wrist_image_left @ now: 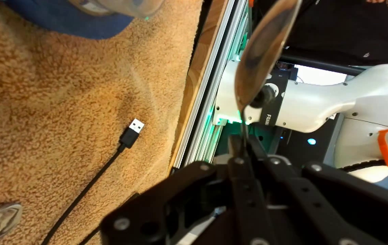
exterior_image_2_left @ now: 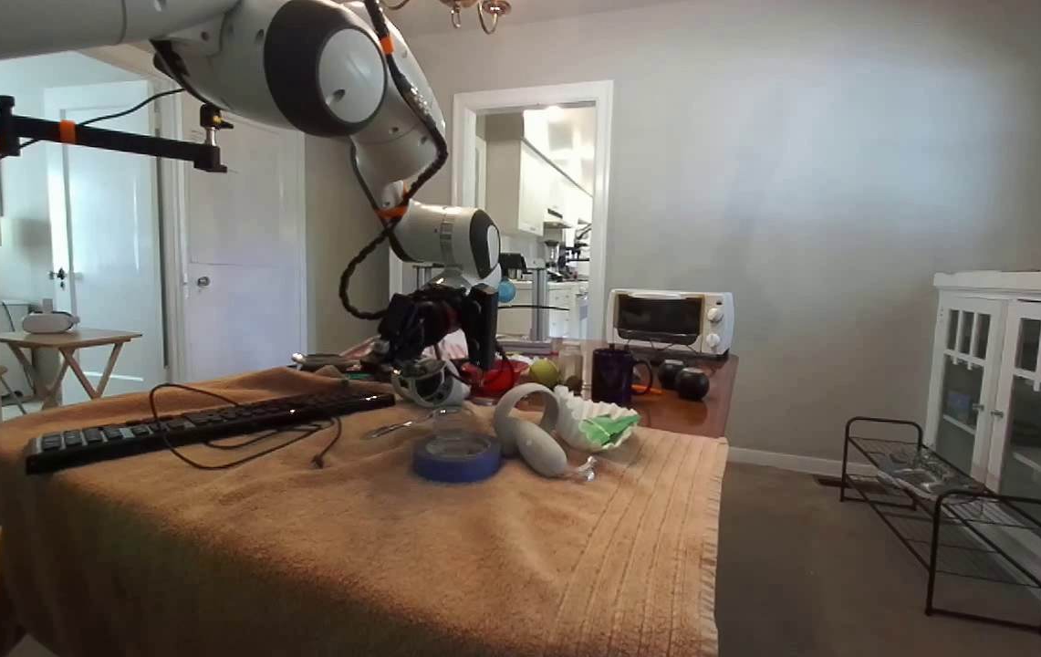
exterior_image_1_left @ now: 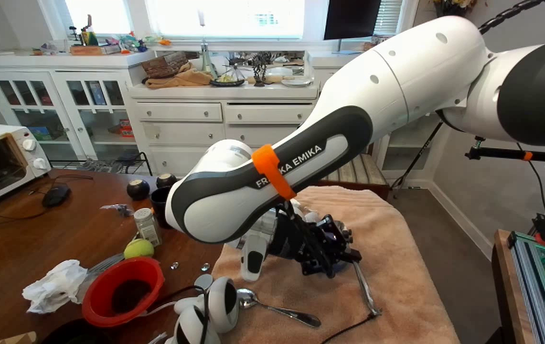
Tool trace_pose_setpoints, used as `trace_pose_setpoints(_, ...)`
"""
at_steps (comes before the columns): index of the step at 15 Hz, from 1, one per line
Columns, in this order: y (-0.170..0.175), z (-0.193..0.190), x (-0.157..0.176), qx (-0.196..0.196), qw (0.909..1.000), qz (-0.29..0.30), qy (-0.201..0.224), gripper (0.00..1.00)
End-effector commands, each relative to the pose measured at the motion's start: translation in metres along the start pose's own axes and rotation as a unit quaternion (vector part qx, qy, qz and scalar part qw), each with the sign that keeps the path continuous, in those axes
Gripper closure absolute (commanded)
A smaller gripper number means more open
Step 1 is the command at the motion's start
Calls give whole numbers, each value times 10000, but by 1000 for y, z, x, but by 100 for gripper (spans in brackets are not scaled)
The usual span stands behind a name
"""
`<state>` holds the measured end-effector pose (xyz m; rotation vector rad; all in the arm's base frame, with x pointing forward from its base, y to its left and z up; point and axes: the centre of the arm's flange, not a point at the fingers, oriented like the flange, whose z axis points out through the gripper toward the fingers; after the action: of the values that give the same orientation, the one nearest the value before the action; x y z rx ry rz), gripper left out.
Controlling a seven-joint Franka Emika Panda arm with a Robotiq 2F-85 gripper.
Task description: Use one silver spoon to place the toy car in the glass cup.
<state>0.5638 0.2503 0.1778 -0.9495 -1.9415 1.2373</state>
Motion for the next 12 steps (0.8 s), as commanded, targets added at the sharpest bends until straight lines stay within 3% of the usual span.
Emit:
trace_pose_setpoints(1, 1, -1, 1, -7, 10000, -64, -19, 99)
trace_pose_setpoints(12, 13, -6, 3, -241, 9964, -760, -290, 99)
